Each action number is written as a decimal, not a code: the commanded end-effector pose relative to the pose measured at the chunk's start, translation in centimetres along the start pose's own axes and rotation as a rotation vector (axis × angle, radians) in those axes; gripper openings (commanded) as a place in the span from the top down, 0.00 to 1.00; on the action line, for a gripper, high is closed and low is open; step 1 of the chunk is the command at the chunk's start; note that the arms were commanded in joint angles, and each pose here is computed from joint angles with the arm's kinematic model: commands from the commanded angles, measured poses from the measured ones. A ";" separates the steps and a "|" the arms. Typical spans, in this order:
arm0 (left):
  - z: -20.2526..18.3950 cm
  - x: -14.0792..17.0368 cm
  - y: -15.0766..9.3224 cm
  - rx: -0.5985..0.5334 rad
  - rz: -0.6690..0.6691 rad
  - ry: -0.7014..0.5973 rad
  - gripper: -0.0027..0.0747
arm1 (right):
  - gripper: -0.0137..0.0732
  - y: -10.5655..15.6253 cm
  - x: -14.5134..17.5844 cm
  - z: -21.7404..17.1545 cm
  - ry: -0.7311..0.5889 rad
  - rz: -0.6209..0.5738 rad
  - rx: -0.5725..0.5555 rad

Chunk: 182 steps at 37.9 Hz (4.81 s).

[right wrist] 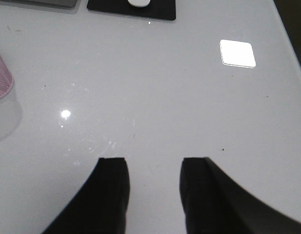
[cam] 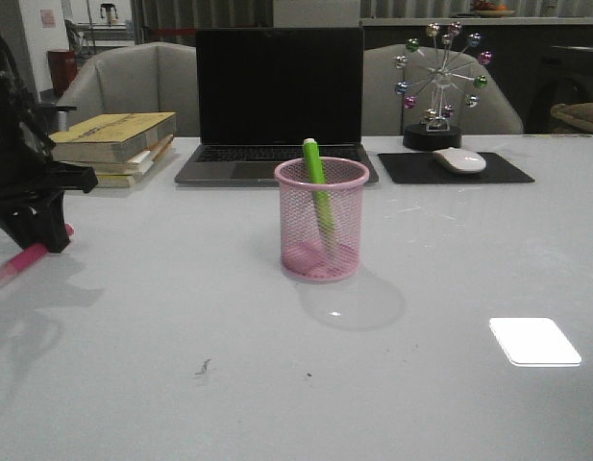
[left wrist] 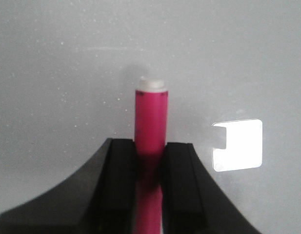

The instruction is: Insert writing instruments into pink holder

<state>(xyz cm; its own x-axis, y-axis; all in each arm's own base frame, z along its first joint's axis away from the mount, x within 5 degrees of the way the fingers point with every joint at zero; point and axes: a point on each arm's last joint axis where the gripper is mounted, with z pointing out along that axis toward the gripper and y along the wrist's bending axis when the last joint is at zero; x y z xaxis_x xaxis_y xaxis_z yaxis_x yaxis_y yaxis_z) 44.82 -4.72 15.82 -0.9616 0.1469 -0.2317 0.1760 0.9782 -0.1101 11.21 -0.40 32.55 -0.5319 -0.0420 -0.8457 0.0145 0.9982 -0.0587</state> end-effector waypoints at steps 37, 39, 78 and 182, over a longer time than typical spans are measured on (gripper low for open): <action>-22.3 -2.9 -18.1 0.245 0.306 -1.027 0.85 | 0.40 -0.2 -1.2 -0.6 -0.086 -0.012 0.012; -21.9 -2.6 -19.3 0.257 0.312 -1.059 0.85 | 0.40 -0.2 -1.2 -0.6 -0.079 -0.012 0.012; -10.6 3.5 -27.1 0.365 0.116 -1.147 0.85 | 0.40 -0.7 -0.6 -0.6 -0.016 -0.074 0.068; -27.8 27.9 -2.9 -0.257 -0.052 -1.146 0.57 | 0.59 -0.4 -0.6 -0.5 -0.015 -0.045 0.042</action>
<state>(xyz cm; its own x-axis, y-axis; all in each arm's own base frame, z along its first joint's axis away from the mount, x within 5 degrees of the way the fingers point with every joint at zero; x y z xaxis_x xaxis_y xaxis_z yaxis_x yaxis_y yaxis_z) 11.60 0.56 34.82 -0.3026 0.0324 -0.9526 -0.0109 0.9992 0.0375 10.80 -0.84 32.01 -0.5971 -0.0827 -0.7979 0.0240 0.9924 -0.1208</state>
